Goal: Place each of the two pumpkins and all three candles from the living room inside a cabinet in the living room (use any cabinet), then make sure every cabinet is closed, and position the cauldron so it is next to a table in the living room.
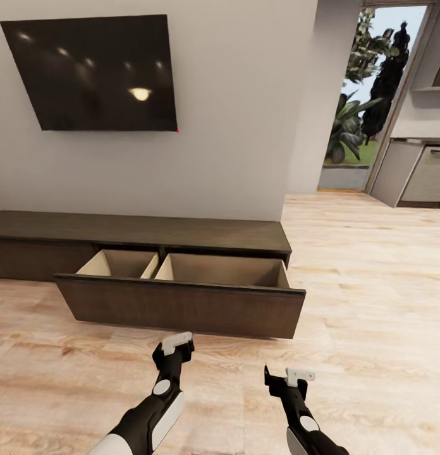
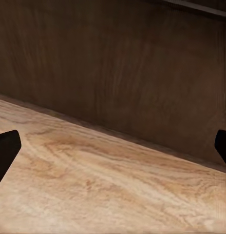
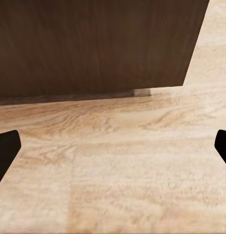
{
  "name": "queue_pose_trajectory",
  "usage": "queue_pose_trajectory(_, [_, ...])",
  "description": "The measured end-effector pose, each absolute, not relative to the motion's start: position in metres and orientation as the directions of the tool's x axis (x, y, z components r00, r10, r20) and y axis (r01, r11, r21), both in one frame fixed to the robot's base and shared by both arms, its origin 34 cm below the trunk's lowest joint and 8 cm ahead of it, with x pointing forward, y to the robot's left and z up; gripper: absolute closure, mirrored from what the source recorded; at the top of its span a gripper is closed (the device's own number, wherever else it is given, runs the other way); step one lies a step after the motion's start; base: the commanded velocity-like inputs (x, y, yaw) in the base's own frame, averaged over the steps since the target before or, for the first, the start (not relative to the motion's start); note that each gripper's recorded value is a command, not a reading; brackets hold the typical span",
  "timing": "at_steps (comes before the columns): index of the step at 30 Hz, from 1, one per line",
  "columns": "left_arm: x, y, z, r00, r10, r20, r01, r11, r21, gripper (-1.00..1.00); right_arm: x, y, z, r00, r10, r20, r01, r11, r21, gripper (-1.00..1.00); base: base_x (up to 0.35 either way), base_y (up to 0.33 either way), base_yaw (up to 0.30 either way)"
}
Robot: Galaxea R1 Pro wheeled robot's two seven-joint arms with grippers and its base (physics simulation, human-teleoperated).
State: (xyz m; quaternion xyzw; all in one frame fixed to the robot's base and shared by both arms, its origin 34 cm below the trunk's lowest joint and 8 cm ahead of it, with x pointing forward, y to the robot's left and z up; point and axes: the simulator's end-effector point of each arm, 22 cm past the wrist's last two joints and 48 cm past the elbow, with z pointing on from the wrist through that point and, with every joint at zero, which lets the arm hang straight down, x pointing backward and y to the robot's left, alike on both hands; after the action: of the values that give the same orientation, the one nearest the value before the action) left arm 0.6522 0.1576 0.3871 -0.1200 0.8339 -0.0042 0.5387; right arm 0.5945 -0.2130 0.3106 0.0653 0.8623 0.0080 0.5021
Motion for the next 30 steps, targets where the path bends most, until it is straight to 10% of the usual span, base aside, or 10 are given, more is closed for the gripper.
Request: queue_pose_trajectory(30, [0.647,0.149,0.386,-0.36,-0.171,-0.917,-0.159,0.98,-0.12,-1.0,0.607,-0.217,0.338,-0.354,0.129,-0.926,0.112,0.989,0.095,-1.0,0.135,0.0,0.0])
